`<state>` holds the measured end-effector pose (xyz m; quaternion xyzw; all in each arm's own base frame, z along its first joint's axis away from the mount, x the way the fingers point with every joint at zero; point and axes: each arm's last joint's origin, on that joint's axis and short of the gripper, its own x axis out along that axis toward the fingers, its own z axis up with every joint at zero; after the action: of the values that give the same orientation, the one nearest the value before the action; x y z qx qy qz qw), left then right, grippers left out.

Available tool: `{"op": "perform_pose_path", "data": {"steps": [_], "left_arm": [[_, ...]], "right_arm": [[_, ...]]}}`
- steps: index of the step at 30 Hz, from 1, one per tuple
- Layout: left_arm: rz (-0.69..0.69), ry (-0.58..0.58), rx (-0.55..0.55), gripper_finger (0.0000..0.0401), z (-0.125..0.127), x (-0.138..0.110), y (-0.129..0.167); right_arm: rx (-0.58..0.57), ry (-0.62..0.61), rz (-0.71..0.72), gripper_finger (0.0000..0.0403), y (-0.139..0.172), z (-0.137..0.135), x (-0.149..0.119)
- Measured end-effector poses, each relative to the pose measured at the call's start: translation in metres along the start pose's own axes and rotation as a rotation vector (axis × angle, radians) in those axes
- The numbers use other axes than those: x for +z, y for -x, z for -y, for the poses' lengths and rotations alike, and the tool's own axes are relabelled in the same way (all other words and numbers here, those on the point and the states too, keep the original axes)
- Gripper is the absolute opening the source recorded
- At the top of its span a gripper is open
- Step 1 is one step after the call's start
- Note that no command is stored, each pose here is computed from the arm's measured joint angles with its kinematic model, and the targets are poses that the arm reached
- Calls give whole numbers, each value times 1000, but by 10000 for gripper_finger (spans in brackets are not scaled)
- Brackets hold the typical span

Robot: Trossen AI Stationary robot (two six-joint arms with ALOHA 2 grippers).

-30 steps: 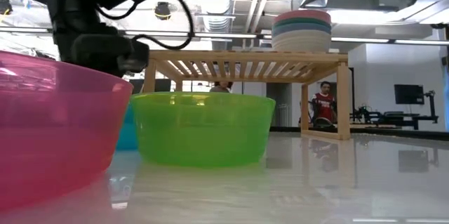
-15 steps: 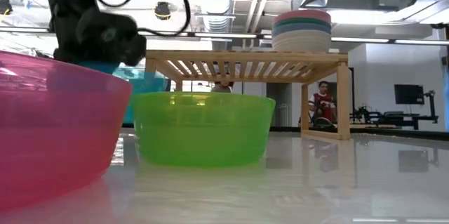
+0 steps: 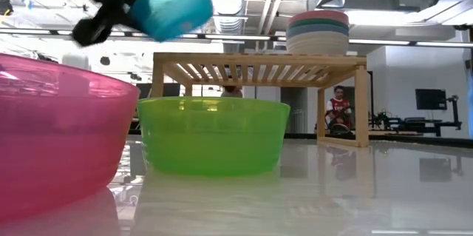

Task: Place and stack bowls onto a shelf
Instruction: Put the light blue bowl on the shelf

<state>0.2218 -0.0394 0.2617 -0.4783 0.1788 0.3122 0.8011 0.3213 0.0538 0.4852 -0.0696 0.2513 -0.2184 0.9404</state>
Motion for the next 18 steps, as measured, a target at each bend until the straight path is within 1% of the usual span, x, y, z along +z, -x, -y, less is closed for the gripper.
{"op": "perform_pose_path", "data": {"steps": [4, 7, 9, 12, 16, 18], "left_arm": [[139, -57, -44, 0, 23, 18, 16], [214, -140, -32, 0, 39, 30, 28], [265, -217, 7, 0, 47, 37, 35], [356, -320, 77, 0, 55, 49, 48], [471, -449, 215, 0, 55, 61, 55], [532, -483, 266, 0, 55, 67, 56]], "right_arm": [[-3, 100, 19, 187, -36, -27, 1], [-18, 108, 52, 187, -52, -40, 3], [-54, 97, 60, 187, -62, -47, 3], [-115, 98, 49, 187, -67, -45, 1], [-128, 52, 93, 187, -71, -42, 7], [-128, 22, 128, 187, -70, -42, 11]]}}
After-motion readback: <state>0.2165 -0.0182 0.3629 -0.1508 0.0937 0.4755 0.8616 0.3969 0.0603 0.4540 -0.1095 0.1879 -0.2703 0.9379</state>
